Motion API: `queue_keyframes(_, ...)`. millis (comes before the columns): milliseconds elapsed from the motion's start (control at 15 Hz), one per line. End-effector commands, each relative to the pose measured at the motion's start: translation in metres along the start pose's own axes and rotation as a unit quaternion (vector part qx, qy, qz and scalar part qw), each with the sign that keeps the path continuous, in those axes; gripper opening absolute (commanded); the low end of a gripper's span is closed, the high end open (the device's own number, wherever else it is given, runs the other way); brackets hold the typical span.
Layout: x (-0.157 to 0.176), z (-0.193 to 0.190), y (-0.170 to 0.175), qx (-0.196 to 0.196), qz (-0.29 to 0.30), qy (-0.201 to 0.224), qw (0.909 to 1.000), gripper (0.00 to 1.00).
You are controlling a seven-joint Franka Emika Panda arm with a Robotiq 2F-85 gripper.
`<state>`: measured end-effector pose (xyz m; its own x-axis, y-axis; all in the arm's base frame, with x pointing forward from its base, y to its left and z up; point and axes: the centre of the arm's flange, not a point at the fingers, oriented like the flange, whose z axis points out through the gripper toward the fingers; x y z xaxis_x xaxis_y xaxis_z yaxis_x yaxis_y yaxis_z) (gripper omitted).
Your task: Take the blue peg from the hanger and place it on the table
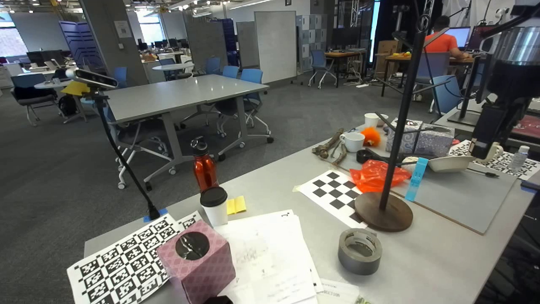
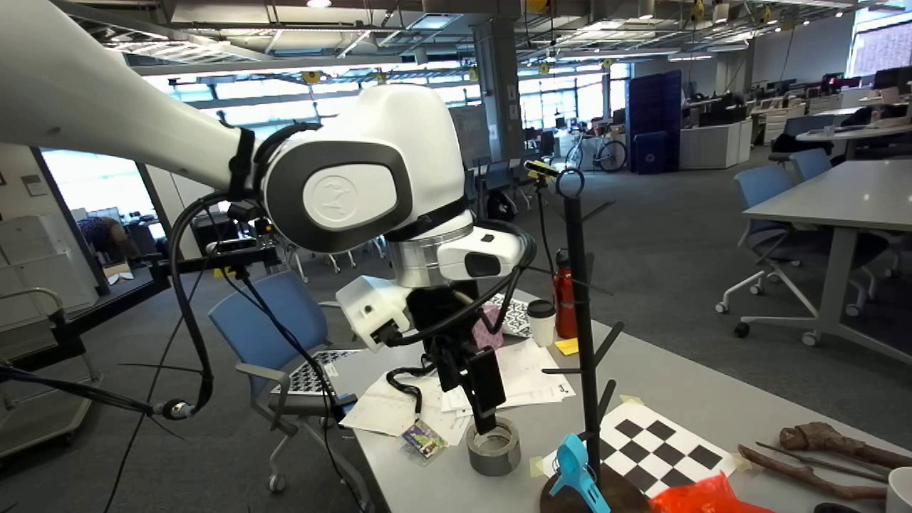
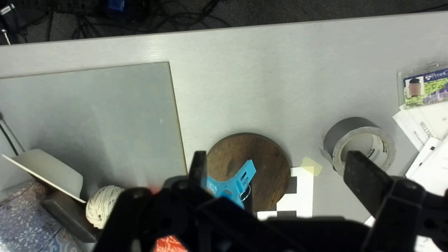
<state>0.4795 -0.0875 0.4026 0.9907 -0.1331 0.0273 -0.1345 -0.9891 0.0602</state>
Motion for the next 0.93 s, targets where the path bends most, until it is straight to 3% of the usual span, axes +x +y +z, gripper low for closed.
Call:
queue_keyframes(0, 0.018, 0.005, 0.004, -0.001, -0.032, -0.011, 0.9994, 1.00)
queue_keyframes(600, 0.058, 0.014, 0.027, 0.006, -0.066, -0.015, 0.9977, 1.00)
queue_keyframes(667, 0.039, 0.017, 0.018, -0.002, -0.063, -0.009, 0.9980, 1.00)
queue_keyframes(867, 0.047, 0.019, 0.021, -0.003, -0.060, -0.009, 0.9981, 1.00)
